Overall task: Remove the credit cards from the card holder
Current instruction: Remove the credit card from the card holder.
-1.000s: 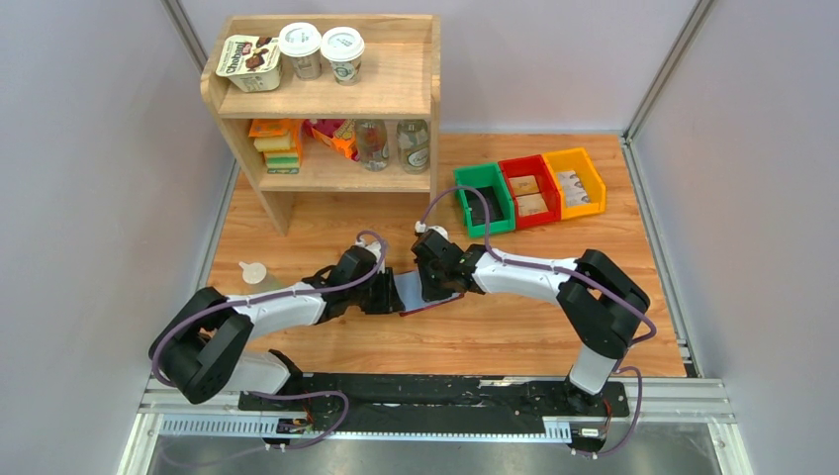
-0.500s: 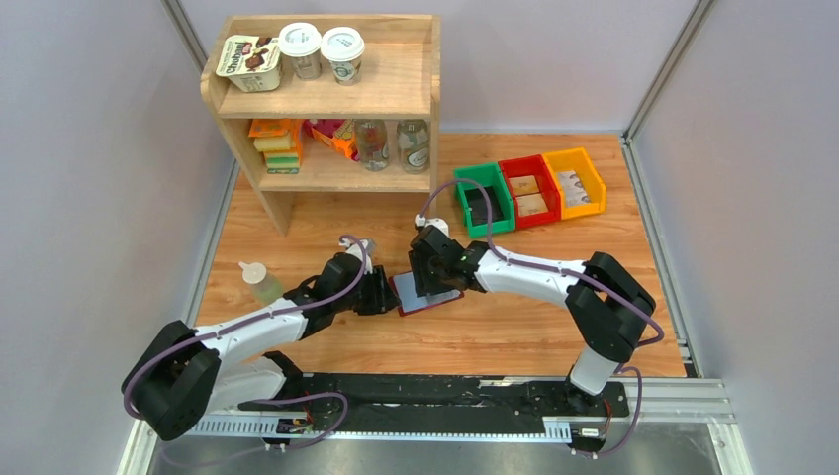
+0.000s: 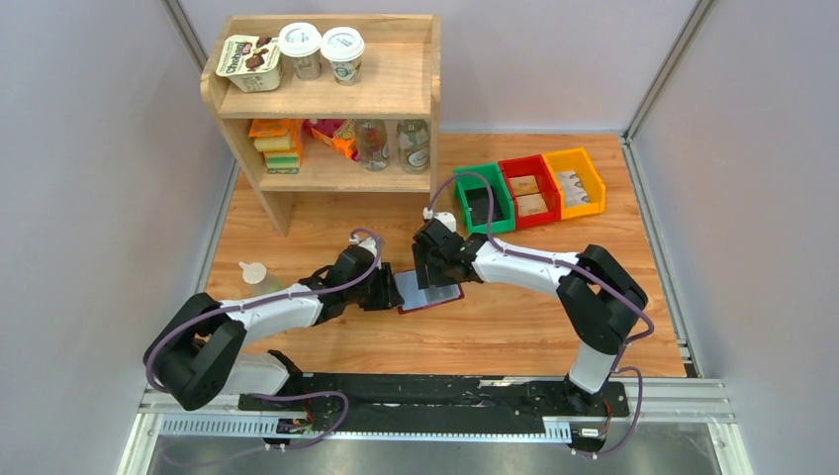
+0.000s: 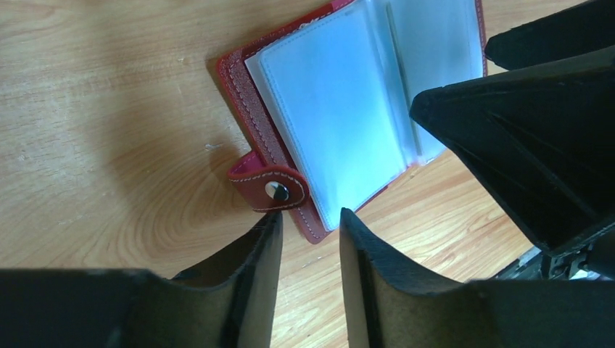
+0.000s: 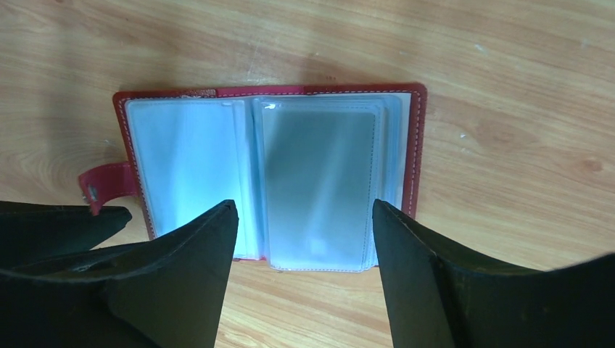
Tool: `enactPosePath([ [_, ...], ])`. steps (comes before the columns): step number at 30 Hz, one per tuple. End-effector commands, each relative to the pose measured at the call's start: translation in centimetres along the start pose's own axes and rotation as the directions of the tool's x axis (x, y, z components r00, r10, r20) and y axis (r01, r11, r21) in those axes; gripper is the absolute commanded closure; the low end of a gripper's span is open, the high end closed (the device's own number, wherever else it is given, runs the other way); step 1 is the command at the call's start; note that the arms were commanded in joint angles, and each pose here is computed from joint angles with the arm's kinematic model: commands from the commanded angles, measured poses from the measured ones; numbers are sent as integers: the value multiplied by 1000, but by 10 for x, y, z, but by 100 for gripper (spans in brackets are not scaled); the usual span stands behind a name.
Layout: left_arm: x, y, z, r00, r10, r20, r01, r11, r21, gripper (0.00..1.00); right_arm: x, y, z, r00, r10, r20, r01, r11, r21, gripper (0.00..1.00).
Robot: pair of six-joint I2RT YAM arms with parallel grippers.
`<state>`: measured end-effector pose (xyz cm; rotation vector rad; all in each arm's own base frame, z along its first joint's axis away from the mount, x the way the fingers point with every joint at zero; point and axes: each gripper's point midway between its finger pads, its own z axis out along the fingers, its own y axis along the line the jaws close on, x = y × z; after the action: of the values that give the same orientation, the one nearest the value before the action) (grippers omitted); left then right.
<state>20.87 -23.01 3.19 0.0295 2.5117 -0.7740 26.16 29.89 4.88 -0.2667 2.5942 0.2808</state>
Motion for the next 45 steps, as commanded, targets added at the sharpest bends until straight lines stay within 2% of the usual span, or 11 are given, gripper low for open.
enactPosePath([
  [1, -10, -11, 1, 1000, 15, 20, -16, 999, 38, 60, -7, 14, 5, 1000, 19, 10, -18, 999, -39, 29],
  [5, -8, -10, 3, 1000, 14, 10, -15, 999, 38, 64, 2, 10, 12, 1000, 18, -15, -19, 1000, -20, 29],
  [11, -4, -12, 5, 1000, 7, -7, -7, 998, 56, 66, 5, 27, 11, 999, 17, -34, -20, 994, -111, 33],
  [16, -2, -17, 8, 1000, 1, -16, 0, 996, 84, 67, 1, 37, 6, 999, 23, -32, -28, 987, -158, 49],
  [18, -1, -17, 9, 1000, 0, -21, 2, 996, 90, 67, 0, 40, 4, 999, 25, -35, -31, 984, -176, 52],
  [25, -1, -22, 8, 1000, -11, -17, 13, 993, 120, 67, 1, 72, -3, 997, 15, -72, -38, 939, -341, 57],
  [32, -10, -28, -11, 997, -27, 70, 15, 986, 164, 67, -1, 96, -7, 995, -5, -97, -39, 897, -441, 57],
  [38, -17, -23, -38, 986, -32, 164, 6, 988, 157, 61, -6, 105, -9, 995, -17, -103, -33, 883, -468, 57],
  [41, -24, -25, -55, 975, -34, 219, -3, 986, 167, 53, -16, 102, -15, 997, -27, -69, -7, 891, -453, 56],
  [45, -34, -37, -68, 967, -35, 253, -18, 979, 204, 41, -33, 71, -20, 1000, 7, -27, -16, 922, -388, 53],
])
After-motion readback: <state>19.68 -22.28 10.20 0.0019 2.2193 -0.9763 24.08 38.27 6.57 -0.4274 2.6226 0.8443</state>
